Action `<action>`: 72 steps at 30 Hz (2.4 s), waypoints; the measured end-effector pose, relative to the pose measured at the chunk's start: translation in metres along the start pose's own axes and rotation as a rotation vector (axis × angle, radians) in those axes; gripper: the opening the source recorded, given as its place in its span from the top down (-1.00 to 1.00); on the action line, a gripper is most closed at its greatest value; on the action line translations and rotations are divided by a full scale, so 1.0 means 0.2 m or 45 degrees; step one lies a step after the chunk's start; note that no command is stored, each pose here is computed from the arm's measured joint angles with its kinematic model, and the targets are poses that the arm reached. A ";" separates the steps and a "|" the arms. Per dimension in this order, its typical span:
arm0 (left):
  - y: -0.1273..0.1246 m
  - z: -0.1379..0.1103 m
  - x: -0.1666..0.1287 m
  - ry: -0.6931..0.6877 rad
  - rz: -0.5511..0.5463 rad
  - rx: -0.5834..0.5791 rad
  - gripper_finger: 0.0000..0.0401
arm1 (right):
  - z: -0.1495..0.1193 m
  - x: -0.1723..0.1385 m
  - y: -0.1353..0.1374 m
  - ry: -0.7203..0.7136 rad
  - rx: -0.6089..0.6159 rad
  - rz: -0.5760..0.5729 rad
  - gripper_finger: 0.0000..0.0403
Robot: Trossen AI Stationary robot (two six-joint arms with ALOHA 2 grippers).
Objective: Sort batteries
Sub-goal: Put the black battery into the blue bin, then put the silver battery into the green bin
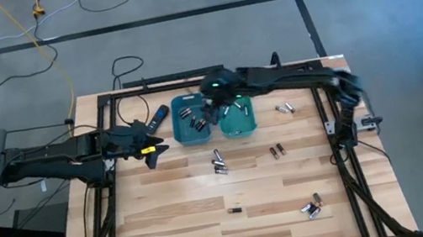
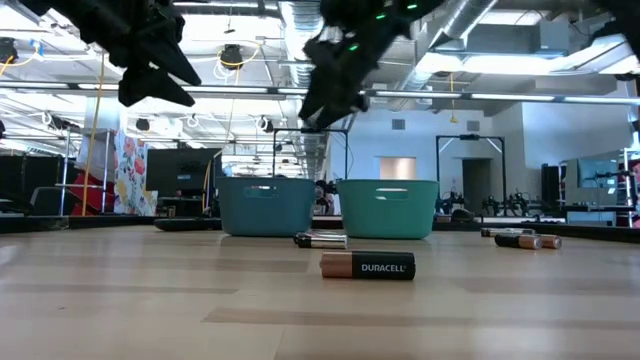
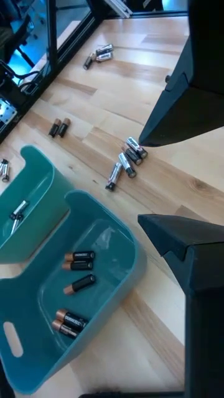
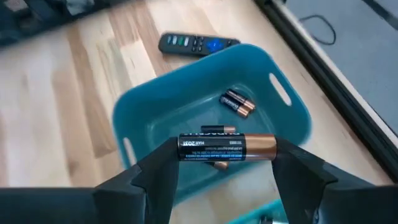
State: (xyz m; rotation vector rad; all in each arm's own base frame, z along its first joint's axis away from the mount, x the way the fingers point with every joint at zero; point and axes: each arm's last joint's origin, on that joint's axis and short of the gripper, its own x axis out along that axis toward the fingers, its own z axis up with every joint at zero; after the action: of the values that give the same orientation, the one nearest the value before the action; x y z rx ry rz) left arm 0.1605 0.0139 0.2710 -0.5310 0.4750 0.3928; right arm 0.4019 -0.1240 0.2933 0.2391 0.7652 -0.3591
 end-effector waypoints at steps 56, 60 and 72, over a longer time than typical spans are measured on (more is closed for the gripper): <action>0.02 -0.03 0.00 0.072 0.051 0.003 0.08 | 0.22 0.17 -0.04 0.306 -0.135 -0.046 -0.47; 0.02 -0.03 0.00 0.072 0.052 -0.001 0.08 | 0.24 -0.03 -0.08 0.291 -0.097 -0.062 -0.47; 0.02 -0.03 0.00 0.072 0.052 0.008 0.08 | -0.11 -0.33 -0.24 0.278 0.179 -0.182 -0.47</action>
State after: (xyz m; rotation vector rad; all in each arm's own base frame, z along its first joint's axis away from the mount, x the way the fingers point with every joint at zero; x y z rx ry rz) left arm 0.1568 0.0138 0.2653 -0.5284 0.5422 0.4161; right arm 0.3243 -0.1460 0.3206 0.3606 0.9760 -0.5292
